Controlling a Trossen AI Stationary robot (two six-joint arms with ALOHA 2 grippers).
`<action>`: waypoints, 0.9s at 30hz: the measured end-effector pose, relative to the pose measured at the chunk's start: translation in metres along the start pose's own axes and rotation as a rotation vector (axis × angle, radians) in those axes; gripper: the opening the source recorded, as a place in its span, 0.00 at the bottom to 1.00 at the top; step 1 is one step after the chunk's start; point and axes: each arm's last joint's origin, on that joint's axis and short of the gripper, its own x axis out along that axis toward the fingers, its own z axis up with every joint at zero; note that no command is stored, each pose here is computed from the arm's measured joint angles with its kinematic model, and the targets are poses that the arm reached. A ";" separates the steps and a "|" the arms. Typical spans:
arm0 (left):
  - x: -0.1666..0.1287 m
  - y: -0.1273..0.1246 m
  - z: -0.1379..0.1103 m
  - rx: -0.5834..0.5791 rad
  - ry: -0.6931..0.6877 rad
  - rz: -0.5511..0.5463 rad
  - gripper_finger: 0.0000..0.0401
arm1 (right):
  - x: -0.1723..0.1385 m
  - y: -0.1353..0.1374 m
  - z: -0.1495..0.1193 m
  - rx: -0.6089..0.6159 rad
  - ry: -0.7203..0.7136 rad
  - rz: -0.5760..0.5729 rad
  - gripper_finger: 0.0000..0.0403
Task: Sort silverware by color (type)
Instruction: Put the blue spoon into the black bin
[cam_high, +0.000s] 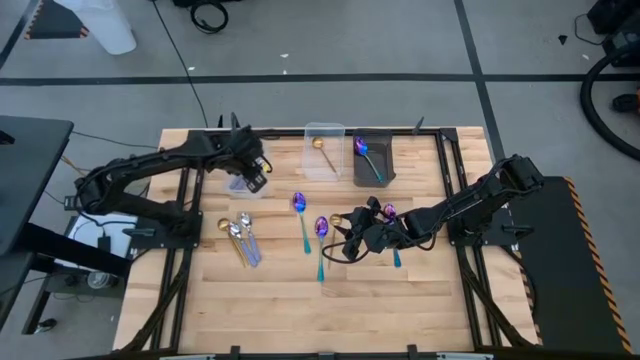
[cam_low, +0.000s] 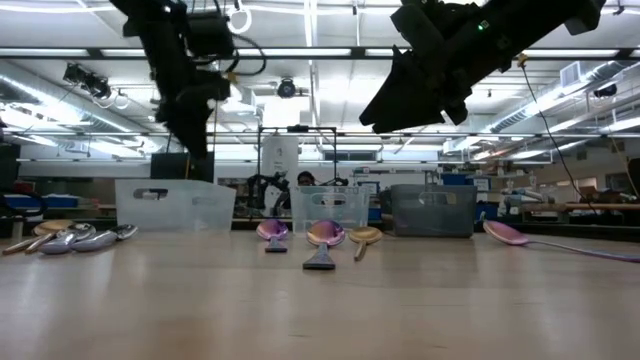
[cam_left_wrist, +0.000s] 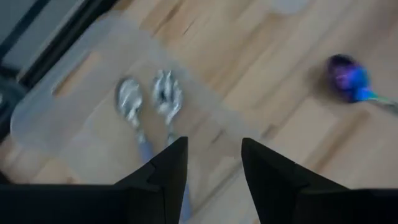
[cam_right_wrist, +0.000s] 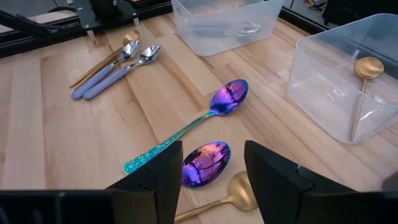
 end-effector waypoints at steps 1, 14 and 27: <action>-0.003 -0.005 0.002 0.014 -0.018 -0.012 0.40 | 0.000 0.000 0.000 -0.001 0.000 -0.001 0.45; -0.024 -0.070 -0.022 0.202 0.097 -0.298 0.40 | 0.000 -0.003 -0.005 -0.065 0.045 -0.026 0.45; -0.015 -0.111 -0.083 -0.211 0.339 -0.232 0.40 | 0.002 -0.007 -0.003 -0.042 0.017 -0.087 0.45</action>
